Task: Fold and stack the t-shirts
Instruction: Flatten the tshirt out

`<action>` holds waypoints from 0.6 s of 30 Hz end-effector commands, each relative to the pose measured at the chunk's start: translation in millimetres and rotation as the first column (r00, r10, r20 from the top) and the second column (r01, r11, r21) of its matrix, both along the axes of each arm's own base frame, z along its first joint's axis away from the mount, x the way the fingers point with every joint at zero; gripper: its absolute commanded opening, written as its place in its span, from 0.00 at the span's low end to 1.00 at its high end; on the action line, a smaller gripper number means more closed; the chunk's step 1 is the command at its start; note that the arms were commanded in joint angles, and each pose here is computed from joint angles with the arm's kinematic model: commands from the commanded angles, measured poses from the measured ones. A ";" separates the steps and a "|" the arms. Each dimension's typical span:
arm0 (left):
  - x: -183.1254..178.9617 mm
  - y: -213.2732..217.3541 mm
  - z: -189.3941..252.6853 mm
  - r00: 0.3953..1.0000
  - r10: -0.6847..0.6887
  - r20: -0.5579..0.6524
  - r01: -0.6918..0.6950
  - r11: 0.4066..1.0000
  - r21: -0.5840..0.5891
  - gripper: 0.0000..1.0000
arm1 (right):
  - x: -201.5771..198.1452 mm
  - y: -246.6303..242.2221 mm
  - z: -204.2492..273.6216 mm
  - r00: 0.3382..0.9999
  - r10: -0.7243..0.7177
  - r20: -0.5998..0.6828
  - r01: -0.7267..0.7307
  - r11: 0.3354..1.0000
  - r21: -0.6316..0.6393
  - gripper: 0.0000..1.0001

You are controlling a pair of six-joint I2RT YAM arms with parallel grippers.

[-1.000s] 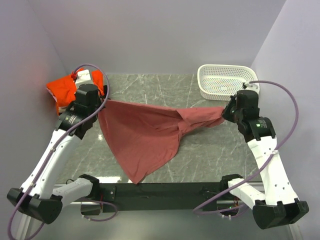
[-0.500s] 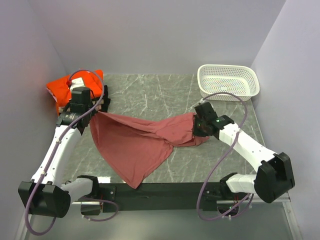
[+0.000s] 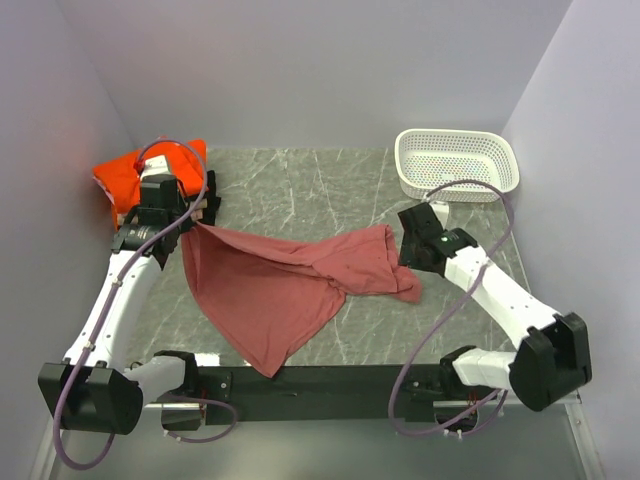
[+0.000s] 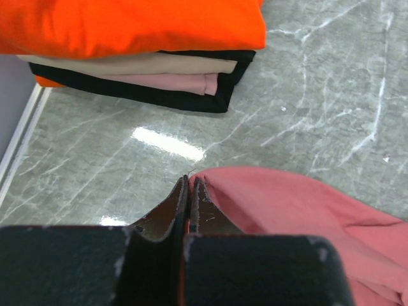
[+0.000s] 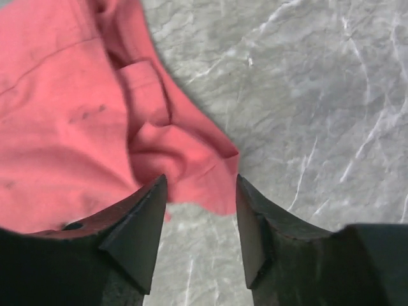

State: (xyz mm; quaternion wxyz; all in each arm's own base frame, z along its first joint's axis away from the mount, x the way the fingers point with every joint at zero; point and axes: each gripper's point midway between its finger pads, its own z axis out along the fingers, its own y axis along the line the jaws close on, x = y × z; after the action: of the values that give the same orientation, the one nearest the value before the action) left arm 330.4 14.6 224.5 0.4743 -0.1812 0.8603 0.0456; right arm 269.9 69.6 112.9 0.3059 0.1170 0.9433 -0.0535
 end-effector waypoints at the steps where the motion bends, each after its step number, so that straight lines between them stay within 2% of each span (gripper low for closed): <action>1: 8.0 -4.4 5.9 0.999 -0.032 0.035 0.032 0.999 -0.012 0.00 | -7.4 4.1 26.8 0.997 0.029 0.065 -0.033 0.998 0.059 0.56; 5: 7.4 -4.9 5.4 0.999 -0.034 0.035 0.035 0.999 -0.014 0.01 | -18.4 35.4 30.9 0.987 0.128 0.096 -0.147 0.963 0.225 0.56; 12: 8.2 -6.2 3.3 0.999 -0.042 0.028 0.043 0.999 -0.018 0.01 | -30.8 36.5 -17.5 0.988 0.149 -0.031 -0.139 0.966 0.220 0.56; 18: 9.0 -6.5 2.5 0.999 -0.043 0.025 0.044 0.999 -0.019 0.00 | -30.1 50.7 -38.3 0.980 0.194 -0.051 -0.173 0.947 0.272 0.56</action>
State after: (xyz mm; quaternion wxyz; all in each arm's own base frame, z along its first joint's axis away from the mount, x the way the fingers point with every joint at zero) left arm 333.4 8.6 220.4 0.4687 -0.1734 0.8657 0.0303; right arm 226.8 105.2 70.9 0.2322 0.0794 0.9674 0.0623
